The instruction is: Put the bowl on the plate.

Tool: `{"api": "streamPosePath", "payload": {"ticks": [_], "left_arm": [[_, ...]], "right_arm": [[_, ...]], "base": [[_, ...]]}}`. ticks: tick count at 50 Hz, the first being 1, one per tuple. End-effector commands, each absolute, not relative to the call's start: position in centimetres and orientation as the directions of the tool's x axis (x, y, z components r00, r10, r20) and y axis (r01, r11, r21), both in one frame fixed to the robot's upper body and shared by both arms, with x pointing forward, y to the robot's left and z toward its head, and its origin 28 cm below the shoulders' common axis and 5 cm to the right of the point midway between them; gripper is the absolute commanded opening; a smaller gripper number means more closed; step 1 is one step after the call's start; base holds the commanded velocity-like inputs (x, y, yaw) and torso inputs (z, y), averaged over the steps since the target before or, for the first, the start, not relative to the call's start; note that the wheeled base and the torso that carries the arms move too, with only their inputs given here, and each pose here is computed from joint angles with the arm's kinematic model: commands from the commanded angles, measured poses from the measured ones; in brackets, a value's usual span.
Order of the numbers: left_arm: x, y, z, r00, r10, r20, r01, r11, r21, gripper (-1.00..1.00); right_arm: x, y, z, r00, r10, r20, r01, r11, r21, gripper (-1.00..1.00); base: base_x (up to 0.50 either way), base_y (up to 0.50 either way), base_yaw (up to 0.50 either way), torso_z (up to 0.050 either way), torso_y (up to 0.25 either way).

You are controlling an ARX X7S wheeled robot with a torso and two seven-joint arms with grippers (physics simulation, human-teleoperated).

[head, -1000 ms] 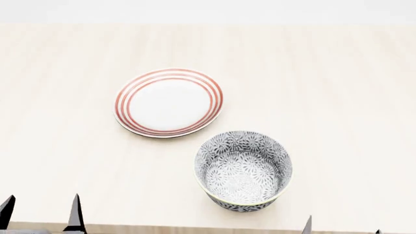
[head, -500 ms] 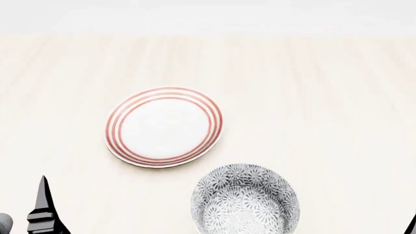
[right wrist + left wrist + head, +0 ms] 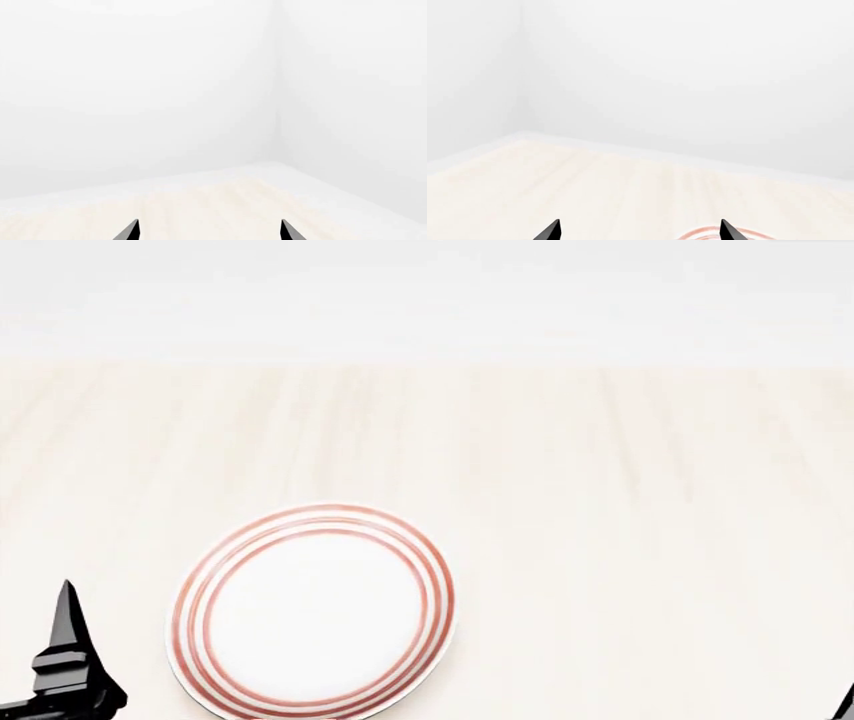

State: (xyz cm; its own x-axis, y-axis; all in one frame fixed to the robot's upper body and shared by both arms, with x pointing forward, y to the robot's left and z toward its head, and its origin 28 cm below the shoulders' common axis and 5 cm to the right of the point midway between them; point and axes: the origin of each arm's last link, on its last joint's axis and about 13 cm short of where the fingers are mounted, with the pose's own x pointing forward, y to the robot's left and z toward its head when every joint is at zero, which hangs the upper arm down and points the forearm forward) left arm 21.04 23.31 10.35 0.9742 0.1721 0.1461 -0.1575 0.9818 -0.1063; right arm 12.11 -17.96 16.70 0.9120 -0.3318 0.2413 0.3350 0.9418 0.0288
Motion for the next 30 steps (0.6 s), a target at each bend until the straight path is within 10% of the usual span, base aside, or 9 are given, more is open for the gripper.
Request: {"api": "streamPosePath", "payload": {"ticks": [1, 30], "left_arm": [[21.3, 23.6, 10.5, 0.972, 0.184, 0.146, -0.168, 0.979, -0.117, 1.00], [21.2, 23.2, 9.8, 0.975, 0.176, 0.138, -0.160, 0.979, -0.125, 1.00]], "right_arm": [[11.5, -18.3, 16.4, 0.928, -0.328, 0.176, 0.331, 0.944, 0.012, 1.00], [6.7, -18.8, 21.2, 0.987, 0.119, -0.105, -0.089, 0.962, 0.259, 1.00]], "base": [[0.00, 0.00, 0.00, 0.000, 0.000], [0.00, 0.00, 0.00, 0.000, 0.000]]}}
